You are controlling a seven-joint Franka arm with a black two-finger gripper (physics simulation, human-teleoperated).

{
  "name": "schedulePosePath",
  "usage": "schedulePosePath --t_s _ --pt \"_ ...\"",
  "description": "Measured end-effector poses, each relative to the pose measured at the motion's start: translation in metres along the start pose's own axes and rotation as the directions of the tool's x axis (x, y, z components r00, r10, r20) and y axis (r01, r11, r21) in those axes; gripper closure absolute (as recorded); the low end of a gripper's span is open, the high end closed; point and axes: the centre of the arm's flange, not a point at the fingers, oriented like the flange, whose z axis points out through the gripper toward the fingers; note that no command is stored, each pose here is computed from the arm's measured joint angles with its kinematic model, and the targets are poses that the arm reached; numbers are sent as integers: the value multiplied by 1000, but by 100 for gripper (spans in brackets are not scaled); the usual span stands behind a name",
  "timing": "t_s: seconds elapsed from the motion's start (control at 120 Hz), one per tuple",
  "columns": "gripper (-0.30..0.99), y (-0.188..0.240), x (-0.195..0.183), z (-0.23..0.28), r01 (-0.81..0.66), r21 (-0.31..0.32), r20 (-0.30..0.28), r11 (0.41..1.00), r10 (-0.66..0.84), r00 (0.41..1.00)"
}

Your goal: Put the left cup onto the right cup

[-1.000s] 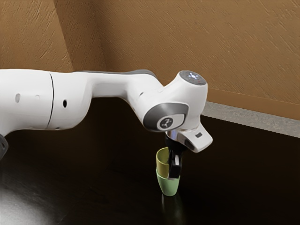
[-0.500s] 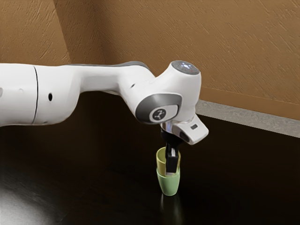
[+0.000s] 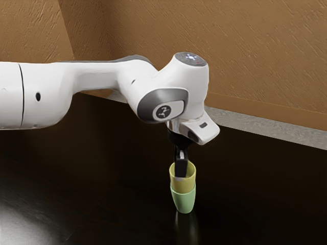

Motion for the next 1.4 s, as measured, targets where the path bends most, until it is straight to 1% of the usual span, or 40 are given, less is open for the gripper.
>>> schedulePosePath --t_s 0.358,0.558,0.775,1.075,1.3,1.4 --pt "0 -40 -38 -28 42 22 -33 999 -41 999" --pt "0 -66 -62 -32 67 19 -26 998 -67 997" --pt "0 -88 -87 -40 88 22 -32 996 -87 996" --pt "0 -124 -143 -62 146 24 -65 989 -144 987" --pt "0 -164 -204 -70 218 18 -71 976 -216 974" --pt "0 -181 -236 -71 247 23 -64 969 -245 967"
